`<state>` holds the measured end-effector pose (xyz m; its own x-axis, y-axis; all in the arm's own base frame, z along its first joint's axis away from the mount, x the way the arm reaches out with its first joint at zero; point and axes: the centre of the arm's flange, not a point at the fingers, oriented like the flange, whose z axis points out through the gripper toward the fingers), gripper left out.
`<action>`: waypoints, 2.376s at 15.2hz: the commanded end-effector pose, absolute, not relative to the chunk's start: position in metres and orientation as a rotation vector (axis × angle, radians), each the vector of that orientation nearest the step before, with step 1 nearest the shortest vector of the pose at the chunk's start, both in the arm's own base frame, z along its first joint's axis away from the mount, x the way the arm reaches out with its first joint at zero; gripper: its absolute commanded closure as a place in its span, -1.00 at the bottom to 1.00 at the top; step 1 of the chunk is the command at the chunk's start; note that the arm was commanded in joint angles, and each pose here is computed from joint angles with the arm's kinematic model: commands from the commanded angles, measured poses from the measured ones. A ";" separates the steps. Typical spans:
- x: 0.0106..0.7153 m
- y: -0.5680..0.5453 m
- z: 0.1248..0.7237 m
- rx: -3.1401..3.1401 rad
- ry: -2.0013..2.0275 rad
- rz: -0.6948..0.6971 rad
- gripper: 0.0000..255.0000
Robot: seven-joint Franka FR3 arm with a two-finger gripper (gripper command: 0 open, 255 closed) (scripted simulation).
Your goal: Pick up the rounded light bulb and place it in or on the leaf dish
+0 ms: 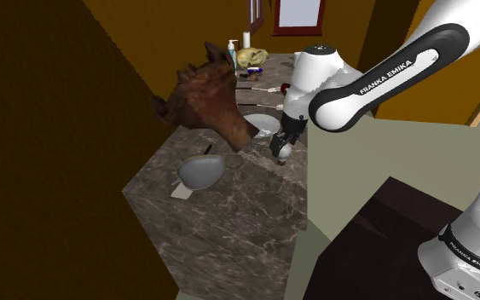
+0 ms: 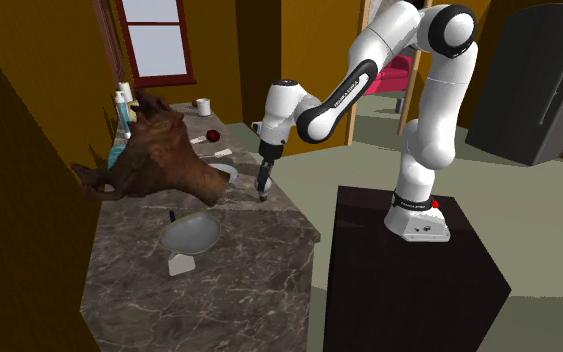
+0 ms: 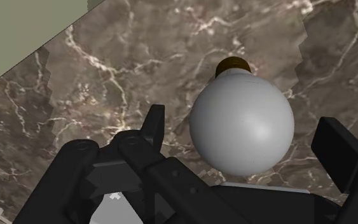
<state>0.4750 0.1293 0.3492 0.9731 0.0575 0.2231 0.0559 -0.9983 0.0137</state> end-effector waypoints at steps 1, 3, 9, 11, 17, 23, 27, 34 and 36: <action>0.475 0.129 0.349 3.113 0.089 0.352 -1.00; 0.475 0.129 0.349 3.113 0.089 0.352 1.00; 0.475 0.129 0.349 3.113 0.089 0.352 1.00; 0.475 0.129 0.349 3.113 0.089 0.352 1.00; 0.475 0.129 0.381 3.113 0.089 0.352 1.00; 0.475 0.129 0.413 3.113 0.089 0.352 1.00; 0.475 0.129 0.434 3.113 0.089 0.352 1.00; 0.475 0.129 0.469 3.113 0.089 0.352 1.00; 0.487 0.153 0.471 3.113 0.089 0.352 1.00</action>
<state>0.4822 0.1428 0.4684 0.9730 0.0581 0.2234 0.0564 -0.9983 0.0140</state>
